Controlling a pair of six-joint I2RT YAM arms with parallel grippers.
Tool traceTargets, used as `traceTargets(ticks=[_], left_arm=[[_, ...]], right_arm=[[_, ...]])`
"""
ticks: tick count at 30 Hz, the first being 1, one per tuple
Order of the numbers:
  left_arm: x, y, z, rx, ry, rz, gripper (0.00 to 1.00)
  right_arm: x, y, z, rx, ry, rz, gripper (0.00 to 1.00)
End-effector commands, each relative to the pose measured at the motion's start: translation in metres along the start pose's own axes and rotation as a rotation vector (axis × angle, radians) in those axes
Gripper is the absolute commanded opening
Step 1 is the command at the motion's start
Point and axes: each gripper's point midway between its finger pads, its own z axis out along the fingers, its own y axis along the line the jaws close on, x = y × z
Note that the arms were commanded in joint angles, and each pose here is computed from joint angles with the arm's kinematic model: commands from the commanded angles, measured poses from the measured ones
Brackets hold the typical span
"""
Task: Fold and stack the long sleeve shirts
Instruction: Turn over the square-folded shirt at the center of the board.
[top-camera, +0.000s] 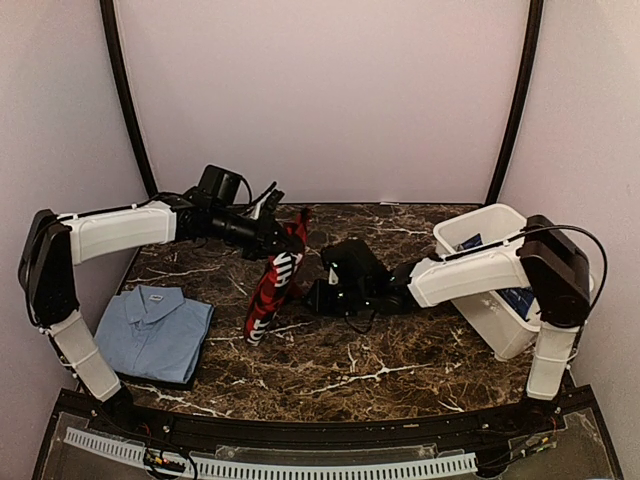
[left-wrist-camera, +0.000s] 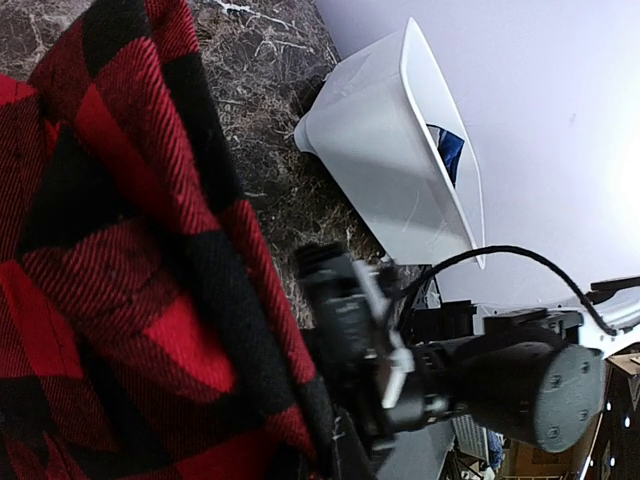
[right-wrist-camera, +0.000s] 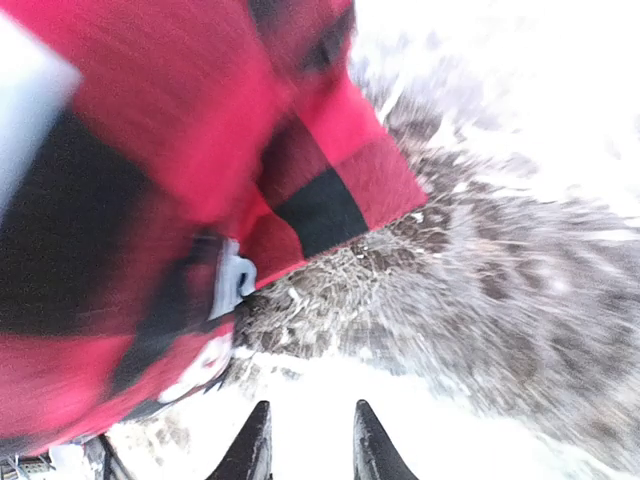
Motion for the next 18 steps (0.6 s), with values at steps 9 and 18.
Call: traceTargets(ticks=[9, 18], left_arm=[[0.043, -0.025, 0.099, 0.111, 0.113, -0.014, 0.23], [0.022, -0.053, 0.094, 0.093, 0.025, 0.029, 0.64]], right_arm=[[-0.034, -0.052, -0.137, 0.252, -0.187, -0.001, 0.31], [-0.040, -0.057, -0.161, 0.259, -0.195, -0.010, 0.48]])
